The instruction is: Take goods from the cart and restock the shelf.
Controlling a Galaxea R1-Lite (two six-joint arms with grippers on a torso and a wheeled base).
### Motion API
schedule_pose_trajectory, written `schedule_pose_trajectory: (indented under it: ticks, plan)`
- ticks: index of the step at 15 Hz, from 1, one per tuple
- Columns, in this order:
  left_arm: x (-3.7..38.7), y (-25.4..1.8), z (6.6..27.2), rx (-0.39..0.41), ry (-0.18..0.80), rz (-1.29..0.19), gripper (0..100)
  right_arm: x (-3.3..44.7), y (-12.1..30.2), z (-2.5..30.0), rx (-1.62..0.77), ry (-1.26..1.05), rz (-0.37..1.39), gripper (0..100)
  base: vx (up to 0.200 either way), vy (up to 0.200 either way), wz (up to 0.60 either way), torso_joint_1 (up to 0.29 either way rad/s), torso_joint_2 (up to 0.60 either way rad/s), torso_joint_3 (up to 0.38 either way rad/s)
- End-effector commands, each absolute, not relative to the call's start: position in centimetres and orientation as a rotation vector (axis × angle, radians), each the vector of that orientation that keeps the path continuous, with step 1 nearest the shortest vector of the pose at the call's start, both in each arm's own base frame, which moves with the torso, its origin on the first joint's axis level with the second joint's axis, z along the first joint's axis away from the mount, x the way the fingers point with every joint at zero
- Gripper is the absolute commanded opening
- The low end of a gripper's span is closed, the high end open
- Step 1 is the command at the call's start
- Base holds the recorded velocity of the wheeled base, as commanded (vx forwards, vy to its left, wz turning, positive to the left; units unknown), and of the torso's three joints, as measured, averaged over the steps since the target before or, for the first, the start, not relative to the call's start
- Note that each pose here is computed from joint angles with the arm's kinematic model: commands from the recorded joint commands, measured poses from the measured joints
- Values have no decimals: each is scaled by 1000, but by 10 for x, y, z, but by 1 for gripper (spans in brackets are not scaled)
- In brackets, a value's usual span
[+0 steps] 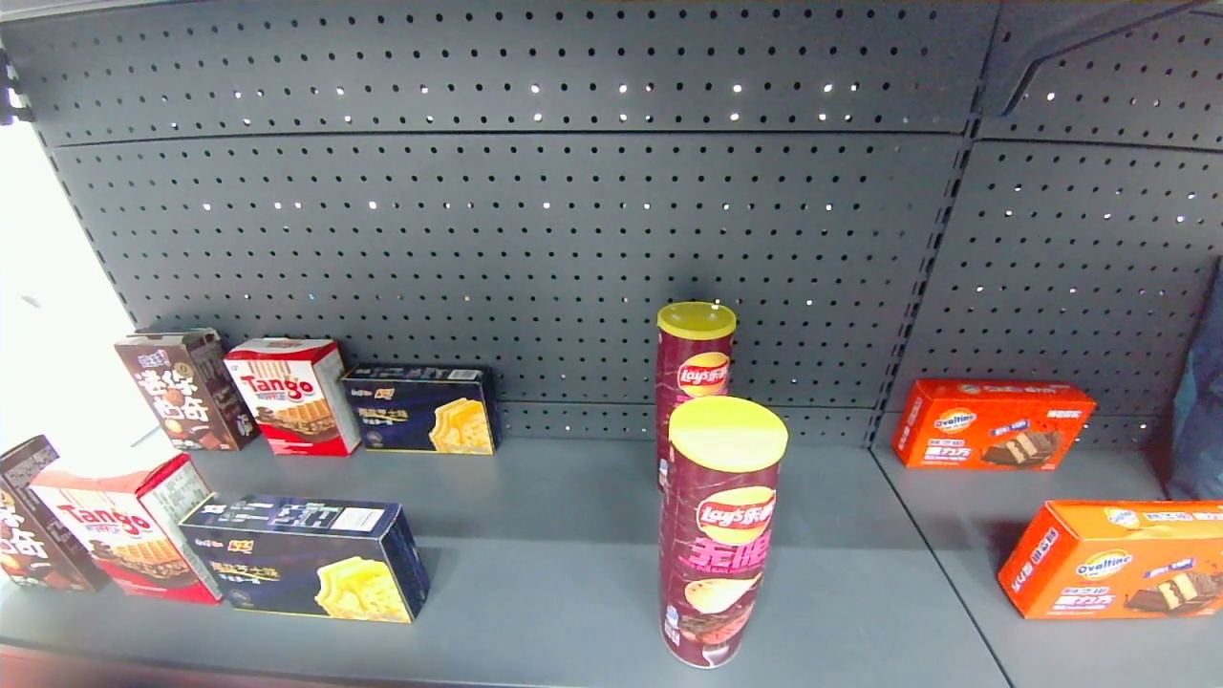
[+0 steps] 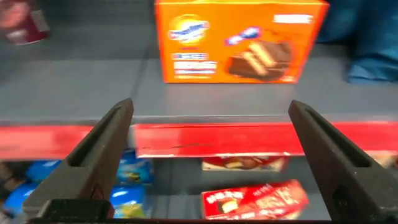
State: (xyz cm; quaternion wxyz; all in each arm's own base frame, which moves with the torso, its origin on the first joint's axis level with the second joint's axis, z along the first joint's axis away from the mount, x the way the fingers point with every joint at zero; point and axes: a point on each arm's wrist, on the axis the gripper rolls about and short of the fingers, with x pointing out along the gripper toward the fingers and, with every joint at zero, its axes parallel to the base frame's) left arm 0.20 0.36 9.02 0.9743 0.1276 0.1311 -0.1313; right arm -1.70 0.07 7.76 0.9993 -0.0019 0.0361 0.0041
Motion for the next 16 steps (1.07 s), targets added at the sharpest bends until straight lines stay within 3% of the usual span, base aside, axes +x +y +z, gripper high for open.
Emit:
schedule_pose_trajectory:
  ticks: [1, 7, 8, 10, 12, 14, 16]
  plan:
    - [3, 3, 90, 263, 279, -276, 100, -23, 0, 76, 0, -5, 25, 100, 0, 0, 0, 0, 0, 0]
    - [2, 4, 90, 259, 269, -252, 100, -23, 0, 76, -2, -5, 25, 100, 0, 0, 0, 0, 0, 0]
    - [2, 4, 90, 259, 273, -213, 100, -23, 0, 76, -2, -5, 25, 100, 0, 0, 0, 0, 0, 0]
    - [3, 5, 90, 237, 318, 36, 100, -23, 1, 76, -2, -6, 23, 100, 0, 0, 0, 0, 0, 0]
    - [1, 5, 90, 213, 317, 119, 100, -23, 0, 76, -2, -5, 25, 100, 0, 0, 0, 0, 0, 0]
    - [-4, 5, 89, 190, 251, 114, 100, -23, 1, 76, -2, -5, 23, 100, 0, 0, 0, 0, 0, 0]
    - [-18, 8, 87, 147, 75, -50, 100, -23, 1, 76, -2, -6, 23, 100, 0, 0, 0, 0, 0, 0]
